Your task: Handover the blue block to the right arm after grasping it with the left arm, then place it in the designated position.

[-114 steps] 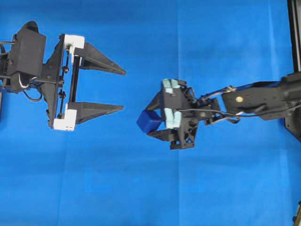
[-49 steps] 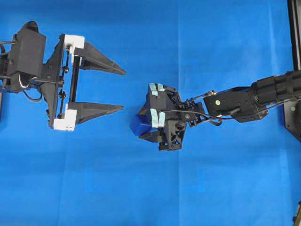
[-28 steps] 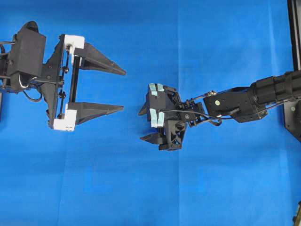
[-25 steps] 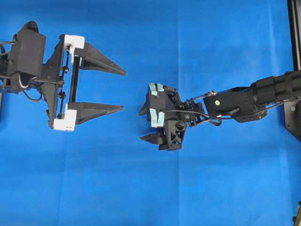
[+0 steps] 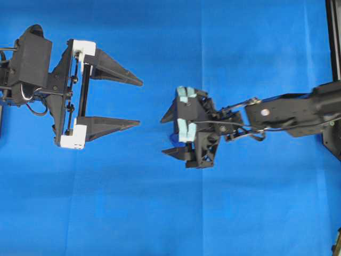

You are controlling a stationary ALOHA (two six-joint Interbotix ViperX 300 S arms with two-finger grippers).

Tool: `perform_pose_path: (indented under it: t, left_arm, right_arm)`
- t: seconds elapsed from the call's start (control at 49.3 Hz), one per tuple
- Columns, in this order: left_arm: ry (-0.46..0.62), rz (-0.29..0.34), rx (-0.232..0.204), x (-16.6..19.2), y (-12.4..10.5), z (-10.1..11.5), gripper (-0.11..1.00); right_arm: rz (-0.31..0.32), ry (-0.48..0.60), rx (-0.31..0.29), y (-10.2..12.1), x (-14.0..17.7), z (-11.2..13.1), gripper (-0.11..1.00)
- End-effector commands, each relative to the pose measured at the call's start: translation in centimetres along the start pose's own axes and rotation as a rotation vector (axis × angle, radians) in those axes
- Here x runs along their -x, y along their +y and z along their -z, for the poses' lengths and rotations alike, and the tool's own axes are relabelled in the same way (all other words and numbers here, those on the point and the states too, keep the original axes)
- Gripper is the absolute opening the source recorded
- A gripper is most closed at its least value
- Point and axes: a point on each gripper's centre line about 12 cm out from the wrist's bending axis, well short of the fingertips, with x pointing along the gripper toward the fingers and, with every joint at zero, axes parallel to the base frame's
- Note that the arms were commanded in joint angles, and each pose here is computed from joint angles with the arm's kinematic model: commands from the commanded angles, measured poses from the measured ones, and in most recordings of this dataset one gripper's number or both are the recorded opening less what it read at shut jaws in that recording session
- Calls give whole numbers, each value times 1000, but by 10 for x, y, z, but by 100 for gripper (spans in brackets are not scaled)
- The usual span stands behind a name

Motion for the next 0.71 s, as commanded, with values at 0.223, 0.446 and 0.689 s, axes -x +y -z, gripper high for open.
perform_pose_path:
  t: [0.223, 0.446, 0.689]
  left_arm:
    - [-32, 4, 0, 0, -1, -10, 93]
    - [-29, 8, -1, 0, -3, -10, 93]
    - [-32, 13, -1, 1, -4, -10, 93]
  right_arm:
    - [28, -111, 35, 10, 73, -47, 81]
    - [51, -178, 35, 10, 118, -66, 81]
    - [65, -246, 42, 9, 162, -75, 81]
